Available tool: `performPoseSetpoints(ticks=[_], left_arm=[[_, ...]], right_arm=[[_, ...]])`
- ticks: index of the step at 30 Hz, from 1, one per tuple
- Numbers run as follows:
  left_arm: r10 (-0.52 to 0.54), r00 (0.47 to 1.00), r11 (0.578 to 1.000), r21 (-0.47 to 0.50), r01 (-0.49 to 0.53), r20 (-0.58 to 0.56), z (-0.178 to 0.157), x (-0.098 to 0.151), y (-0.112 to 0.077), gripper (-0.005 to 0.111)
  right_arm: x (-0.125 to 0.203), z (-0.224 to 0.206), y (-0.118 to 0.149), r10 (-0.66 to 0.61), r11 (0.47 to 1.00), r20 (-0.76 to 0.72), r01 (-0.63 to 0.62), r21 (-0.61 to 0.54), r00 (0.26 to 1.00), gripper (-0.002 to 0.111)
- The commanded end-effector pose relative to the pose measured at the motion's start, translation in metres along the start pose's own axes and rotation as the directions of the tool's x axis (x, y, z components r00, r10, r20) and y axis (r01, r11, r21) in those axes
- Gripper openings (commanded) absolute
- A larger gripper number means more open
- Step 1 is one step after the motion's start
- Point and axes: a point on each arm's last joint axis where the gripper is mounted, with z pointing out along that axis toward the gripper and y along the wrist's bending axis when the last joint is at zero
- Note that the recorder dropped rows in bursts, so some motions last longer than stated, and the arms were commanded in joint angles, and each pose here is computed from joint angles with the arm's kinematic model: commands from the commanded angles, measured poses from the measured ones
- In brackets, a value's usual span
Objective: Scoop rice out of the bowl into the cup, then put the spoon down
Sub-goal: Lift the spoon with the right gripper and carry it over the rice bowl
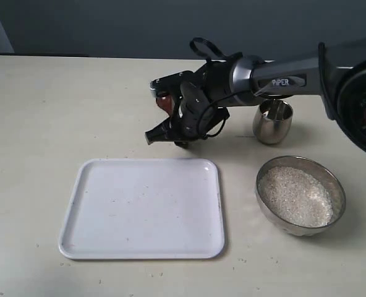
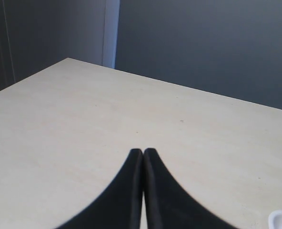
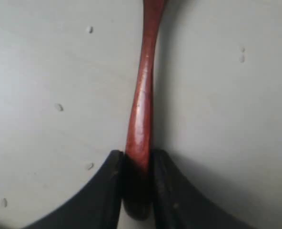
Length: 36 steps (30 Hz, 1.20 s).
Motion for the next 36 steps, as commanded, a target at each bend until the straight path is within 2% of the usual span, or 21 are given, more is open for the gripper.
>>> performPoseSetpoints(ticks=[1,13,16,20,23,30,36], left_arm=[[0.004,1.000,1.000,0.016,-0.004,0.017,-0.001,-0.002,-0.001,0.001],[0.004,1.000,1.000,0.016,-0.004,0.017,-0.001,-0.002,-0.001,0.001],[0.004,1.000,1.000,0.016,-0.004,0.017,-0.001,-0.002,-0.001,0.001],[0.004,1.000,1.000,0.016,-0.004,0.017,-0.001,-0.002,-0.001,0.001],[0.004,1.000,1.000,0.016,-0.004,0.017,-0.001,-0.002,-0.001,0.001],[0.004,1.000,1.000,0.016,-0.004,0.017,-0.001,-0.002,-0.001,0.001],[0.008,1.000,0.999,0.031,-0.008,0.015,-0.001,-0.002,-0.002,0.001]], right_arm=[[-0.003,-0.003,-0.005,-0.090,0.995,0.009,0.090,0.046,0.996,-0.001],[-0.014,-0.065,-0.017,-0.194,0.972,-0.043,0.198,0.125,0.980,-0.001],[-0.010,-0.088,-0.020,-0.220,0.965,-0.121,0.234,0.120,0.968,-0.001],[0.003,-0.123,-0.022,-0.271,0.953,-0.291,0.298,0.052,0.917,-0.001],[0.012,-0.150,-0.022,-0.275,0.955,-0.377,0.297,0.000,0.884,-0.001],[0.007,-0.211,-0.026,-0.269,0.960,-0.232,0.280,0.013,0.935,-0.001],[0.014,-0.262,-0.025,-0.237,0.971,-0.109,0.233,-0.052,0.965,-0.001]])
